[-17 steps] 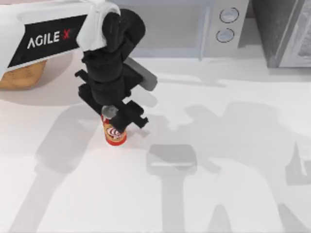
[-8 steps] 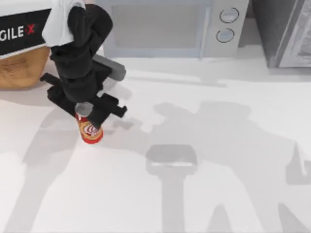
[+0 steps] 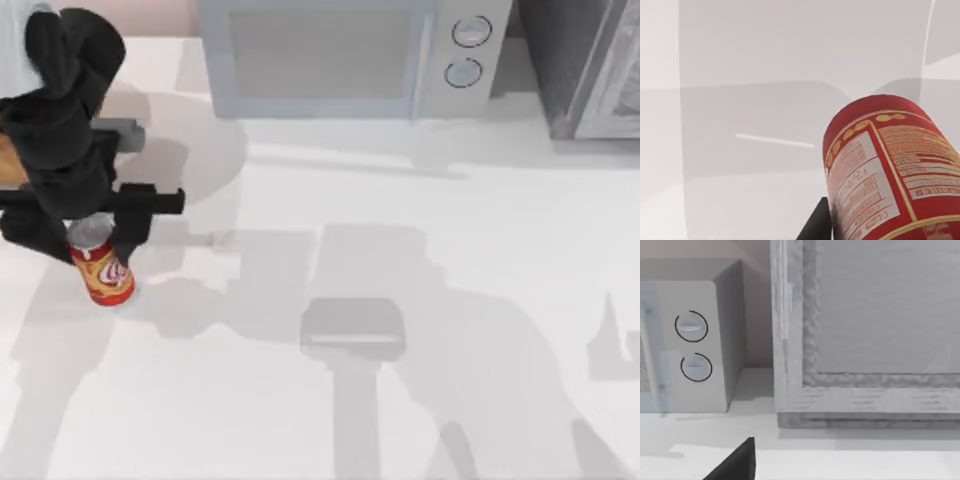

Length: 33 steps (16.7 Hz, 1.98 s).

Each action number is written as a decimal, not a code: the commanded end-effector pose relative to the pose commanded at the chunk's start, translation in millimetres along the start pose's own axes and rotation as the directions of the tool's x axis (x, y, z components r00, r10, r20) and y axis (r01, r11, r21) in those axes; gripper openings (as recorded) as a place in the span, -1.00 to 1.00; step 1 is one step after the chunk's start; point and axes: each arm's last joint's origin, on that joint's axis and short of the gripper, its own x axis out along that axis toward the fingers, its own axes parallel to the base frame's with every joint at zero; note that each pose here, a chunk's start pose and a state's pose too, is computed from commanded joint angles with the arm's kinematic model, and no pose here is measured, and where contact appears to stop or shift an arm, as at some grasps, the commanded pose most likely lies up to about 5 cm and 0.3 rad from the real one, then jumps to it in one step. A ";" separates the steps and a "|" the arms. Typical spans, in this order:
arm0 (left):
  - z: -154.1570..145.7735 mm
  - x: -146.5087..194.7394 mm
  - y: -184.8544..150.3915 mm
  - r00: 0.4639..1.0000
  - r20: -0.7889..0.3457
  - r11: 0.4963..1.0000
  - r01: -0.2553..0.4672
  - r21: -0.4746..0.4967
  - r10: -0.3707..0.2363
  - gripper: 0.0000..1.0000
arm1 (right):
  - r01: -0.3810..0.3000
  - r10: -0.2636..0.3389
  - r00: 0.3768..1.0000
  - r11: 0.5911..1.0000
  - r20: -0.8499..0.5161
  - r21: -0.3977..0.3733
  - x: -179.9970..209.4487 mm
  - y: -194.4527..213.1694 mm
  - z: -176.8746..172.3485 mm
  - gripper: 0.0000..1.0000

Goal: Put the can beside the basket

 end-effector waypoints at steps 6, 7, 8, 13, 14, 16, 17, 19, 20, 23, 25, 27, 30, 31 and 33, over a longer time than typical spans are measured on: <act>-0.6 0.8 1.4 1.000 -0.001 1.000 -0.001 -0.008 0.001 -1.00 | 0.000 0.000 1.000 1.000 0.000 0.000 0.0 0.0 0.0 1.00; -0.6 1.9 1.7 1.000 0.000 1.000 -0.001 -0.010 0.001 -1.00 | 0.000 0.000 1.000 1.000 0.000 0.000 0.0 0.0 0.0 1.00; -0.7 3.0 2.0 1.000 0.001 1.000 -0.001 -0.011 0.001 -1.00 | 0.000 0.000 1.000 1.000 0.000 0.000 0.0 0.0 0.0 1.00; -1.0 7.2 2.9 1.000 0.003 1.000 0.000 -0.016 0.000 -1.00 | 0.000 0.000 1.000 1.000 0.000 0.000 0.0 0.0 0.0 1.00; -1.0 7.2 2.9 1.000 0.003 1.000 0.000 -0.016 0.000 -1.00 | 0.000 0.000 1.000 1.000 0.000 0.000 0.0 0.0 0.0 1.00; -1.0 7.2 2.9 1.000 0.003 1.000 0.000 -0.016 0.000 -0.85 | 0.000 0.000 1.000 1.000 0.000 0.000 0.0 0.0 0.0 1.00; -1.0 7.2 2.9 1.000 0.003 1.000 0.000 -0.016 0.000 -0.70 | 0.000 0.000 1.000 1.000 0.000 0.000 0.0 0.0 0.0 1.00; -1.0 7.2 2.9 1.000 0.003 1.000 0.000 -0.016 0.000 -0.40 | 0.000 0.000 1.000 1.000 0.000 0.000 0.0 0.0 0.0 1.00; -1.0 7.2 2.9 1.000 0.003 1.000 0.000 -0.016 0.000 -0.25 | 0.000 0.000 1.000 1.000 0.000 0.000 0.0 0.0 0.0 1.00; -1.0 7.2 2.9 1.000 0.003 1.000 0.000 -0.016 0.000 0.21 | 0.000 0.000 1.000 1.000 0.000 0.000 0.0 0.0 0.0 1.00; -1.0 7.2 2.9 1.000 0.003 1.000 0.000 -0.016 0.000 0.51 | 0.000 0.000 1.000 1.000 0.000 0.000 0.0 0.0 0.0 1.00; -1.0 7.2 2.9 1.000 0.003 1.000 0.000 -0.016 0.000 0.81 | 0.000 0.000 1.000 1.000 0.000 0.000 0.0 0.0 0.0 1.00; -1.0 7.2 2.9 1.000 0.003 1.000 0.000 -0.016 0.000 1.00 | 0.000 0.000 1.000 1.000 0.000 0.000 0.0 0.0 0.0 1.00; -1.0 7.2 2.9 1.000 0.003 1.000 0.000 -0.016 0.000 1.00 | 0.000 0.000 1.000 1.000 0.000 0.000 0.0 0.0 0.0 1.00; -1.0 7.2 2.9 1.000 0.003 1.000 0.000 -0.016 0.000 1.00 | 0.000 0.000 1.000 1.000 0.000 0.000 0.0 0.0 0.0 1.00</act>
